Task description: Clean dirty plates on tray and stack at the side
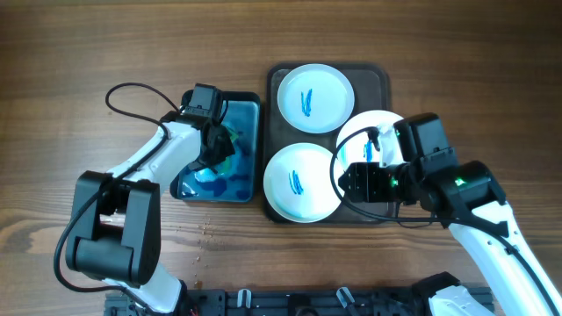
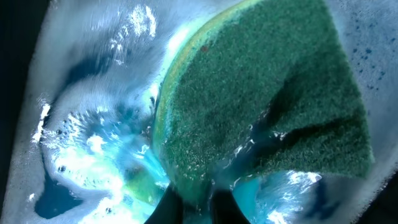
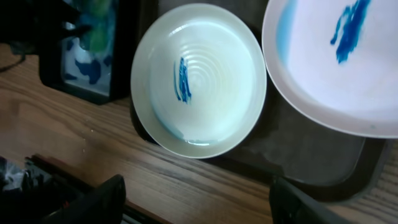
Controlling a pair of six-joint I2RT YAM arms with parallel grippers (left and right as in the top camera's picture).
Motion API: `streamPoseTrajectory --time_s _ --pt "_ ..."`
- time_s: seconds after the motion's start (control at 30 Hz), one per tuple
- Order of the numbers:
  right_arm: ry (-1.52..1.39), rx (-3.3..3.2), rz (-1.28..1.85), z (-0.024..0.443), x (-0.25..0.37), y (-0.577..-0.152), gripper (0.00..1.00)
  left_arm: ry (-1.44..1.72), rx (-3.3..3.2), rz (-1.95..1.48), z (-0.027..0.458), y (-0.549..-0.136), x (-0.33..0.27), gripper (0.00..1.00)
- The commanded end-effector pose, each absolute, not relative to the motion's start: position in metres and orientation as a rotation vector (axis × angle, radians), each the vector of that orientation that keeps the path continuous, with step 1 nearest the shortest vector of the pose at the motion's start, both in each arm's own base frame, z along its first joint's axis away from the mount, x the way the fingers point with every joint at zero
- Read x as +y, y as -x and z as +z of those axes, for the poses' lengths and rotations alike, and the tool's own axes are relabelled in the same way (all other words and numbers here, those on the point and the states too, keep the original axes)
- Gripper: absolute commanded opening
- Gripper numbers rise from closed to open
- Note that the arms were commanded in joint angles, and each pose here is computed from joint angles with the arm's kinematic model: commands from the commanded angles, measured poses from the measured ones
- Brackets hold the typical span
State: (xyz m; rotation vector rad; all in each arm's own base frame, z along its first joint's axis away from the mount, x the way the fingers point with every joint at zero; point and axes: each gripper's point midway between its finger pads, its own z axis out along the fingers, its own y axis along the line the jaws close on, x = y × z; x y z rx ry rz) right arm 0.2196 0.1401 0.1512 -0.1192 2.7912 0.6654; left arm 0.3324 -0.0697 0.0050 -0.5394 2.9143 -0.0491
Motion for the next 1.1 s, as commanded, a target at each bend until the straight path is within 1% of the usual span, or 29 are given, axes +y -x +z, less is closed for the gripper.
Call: streamPoseTrajectory --time_s 0.0,0.03,0.07,0.13,0.2,0.23,0.37,0.53,0.57,0.63,0.7,0.8,0.9,0.93,0.97,1.03,1.07 --pt "0.088 2.832 0.635 0.138 0.136 -0.215 0.72 0.564 2.976 -0.017 0.004 -0.320 -0.067 0.06" --pt "0.087 2.833 0.635 0.137 0.136 -0.214 0.72 0.564 2.979 -0.015 0.009 -0.319 -0.067 0.17" --pt "0.087 2.836 0.634 0.136 0.136 -0.214 0.72 0.563 2.977 -0.017 0.017 -0.319 -0.067 0.36" --pt "0.086 2.840 0.633 0.133 0.136 -0.213 0.72 0.560 2.955 -0.030 0.033 -0.324 -0.068 0.52" --pt "0.084 2.851 0.630 0.129 0.135 -0.211 0.72 0.553 2.914 -0.056 0.044 -0.331 -0.069 0.62" --pt "0.082 2.858 0.628 0.127 0.135 -0.210 0.72 0.549 2.892 -0.065 0.047 -0.335 -0.070 0.63" --pt "0.079 2.878 0.623 0.120 0.133 -0.206 0.72 0.495 2.838 -0.040 0.045 -0.349 -0.067 0.58" --pt "0.070 2.896 0.619 0.113 0.132 -0.203 0.72 0.465 2.832 -0.046 0.009 -0.356 -0.069 0.58" --pt "0.066 2.899 0.619 0.112 0.132 -0.202 0.72 0.466 2.842 -0.040 0.002 -0.355 -0.069 0.54" --pt "0.053 2.905 0.619 0.110 0.132 -0.201 0.72 0.467 2.880 -0.018 -0.012 -0.350 -0.068 0.31" --pt "0.037 2.905 0.621 0.109 0.132 -0.201 0.72 0.434 2.907 -0.003 -0.019 -0.347 -0.067 0.04" --pt "0.038 2.896 0.624 0.110 0.132 -0.203 0.72 0.352 2.917 0.007 -0.017 -0.347 -0.067 0.04" --pt "0.040 2.887 0.626 0.111 0.133 -0.205 0.72 0.369 2.897 -0.011 -0.003 -0.351 -0.067 0.04" --pt "0.041 2.885 0.626 0.111 0.133 -0.205 0.72 0.373 2.884 -0.018 0.007 -0.354 -0.067 0.20" --pt "0.041 2.885 0.626 0.111 0.133 -0.206 0.72 0.378 2.873 -0.023 0.016 -0.356 -0.068 0.42" --pt "0.041 2.883 0.627 0.111 0.133 -0.206 0.72 0.379 2.854 -0.045 0.036 -0.360 -0.070 0.57" --pt "0.042 2.883 0.626 0.111 0.133 -0.206 0.72 0.377 2.849 -0.061 0.047 -0.360 -0.071 0.68"
